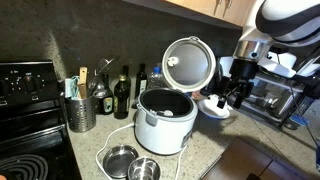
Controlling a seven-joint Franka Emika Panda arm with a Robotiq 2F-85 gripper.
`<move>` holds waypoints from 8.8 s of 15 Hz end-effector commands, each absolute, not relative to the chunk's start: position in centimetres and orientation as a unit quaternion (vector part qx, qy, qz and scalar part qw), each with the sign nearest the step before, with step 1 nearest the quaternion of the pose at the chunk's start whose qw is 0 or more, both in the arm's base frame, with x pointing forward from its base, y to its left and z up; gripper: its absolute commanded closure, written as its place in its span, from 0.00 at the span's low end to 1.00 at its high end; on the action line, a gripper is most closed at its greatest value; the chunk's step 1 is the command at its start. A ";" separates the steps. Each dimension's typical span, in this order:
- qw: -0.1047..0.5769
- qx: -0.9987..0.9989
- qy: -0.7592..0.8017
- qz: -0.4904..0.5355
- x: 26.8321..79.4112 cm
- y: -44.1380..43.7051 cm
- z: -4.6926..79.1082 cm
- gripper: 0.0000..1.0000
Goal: Close the lid on the rice cooker
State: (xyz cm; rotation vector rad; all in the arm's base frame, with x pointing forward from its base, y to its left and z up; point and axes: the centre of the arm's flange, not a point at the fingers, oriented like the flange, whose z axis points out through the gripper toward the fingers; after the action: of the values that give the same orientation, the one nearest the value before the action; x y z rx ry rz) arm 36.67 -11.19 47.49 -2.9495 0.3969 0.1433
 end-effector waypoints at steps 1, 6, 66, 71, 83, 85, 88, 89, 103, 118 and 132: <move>0.081 -0.987 0.133 0.048 36.7 -11.2 47.5 0.00; 0.081 -0.987 0.133 0.048 36.7 -11.2 47.5 0.00; 0.001 -0.987 -0.138 -0.077 50.5 -17.4 60.2 0.91; -0.020 -0.986 -0.152 -0.061 48.6 -13.7 57.3 0.91; -0.270 -0.944 -0.189 -0.014 44.8 -1.5 51.9 0.91; -0.288 -0.935 -0.207 -0.009 44.2 0.0 51.0 0.91; -0.306 -0.926 -0.219 -0.015 43.1 1.6 49.6 0.91; -0.313 -0.923 -0.221 -0.018 42.7 2.0 49.0 0.91; -0.346 -0.895 -0.250 -0.131 37.9 5.7 44.7 0.41; -0.037 -0.921 -0.384 -0.051 39.5 2.4 43.4 0.00; 0.104 -0.966 -0.210 0.105 42.8 -1.9 51.8 0.00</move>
State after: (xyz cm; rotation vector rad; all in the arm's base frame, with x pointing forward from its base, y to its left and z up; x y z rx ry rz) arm 40.90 -1.61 49.28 -2.8628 -0.7186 0.2835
